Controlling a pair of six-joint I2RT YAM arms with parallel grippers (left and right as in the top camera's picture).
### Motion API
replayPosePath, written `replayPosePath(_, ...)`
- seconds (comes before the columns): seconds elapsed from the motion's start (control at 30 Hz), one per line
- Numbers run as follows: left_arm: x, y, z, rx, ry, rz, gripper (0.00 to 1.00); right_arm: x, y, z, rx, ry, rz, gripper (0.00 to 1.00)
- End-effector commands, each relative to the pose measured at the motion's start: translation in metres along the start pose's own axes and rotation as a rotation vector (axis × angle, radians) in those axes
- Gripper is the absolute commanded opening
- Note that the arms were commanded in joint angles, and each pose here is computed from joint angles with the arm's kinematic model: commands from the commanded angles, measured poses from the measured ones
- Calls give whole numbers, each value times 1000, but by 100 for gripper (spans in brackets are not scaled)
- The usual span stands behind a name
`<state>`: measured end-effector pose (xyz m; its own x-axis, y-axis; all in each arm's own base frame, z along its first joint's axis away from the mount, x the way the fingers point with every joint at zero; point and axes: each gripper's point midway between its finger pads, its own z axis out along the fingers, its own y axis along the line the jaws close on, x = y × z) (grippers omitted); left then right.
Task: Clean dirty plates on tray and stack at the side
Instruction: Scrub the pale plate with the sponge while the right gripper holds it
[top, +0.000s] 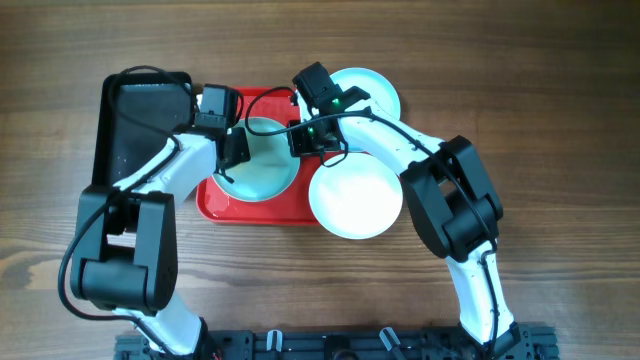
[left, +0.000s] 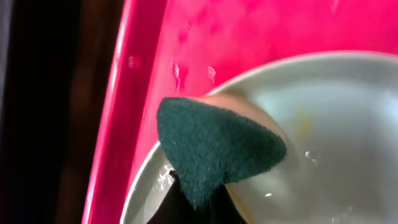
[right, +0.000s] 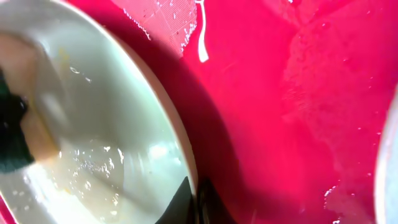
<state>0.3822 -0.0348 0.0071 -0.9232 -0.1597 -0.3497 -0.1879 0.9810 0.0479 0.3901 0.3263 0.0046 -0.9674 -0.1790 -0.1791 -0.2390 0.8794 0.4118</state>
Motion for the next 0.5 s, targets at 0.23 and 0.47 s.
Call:
replayPosePath(0.23,95,-78,-34,566,400,173,4,3,-7,8,12,20,9,4)
replayPosePath(0.47,74,-84,-28,572,312,159,4,4,-4,8,-4,27,9,4)
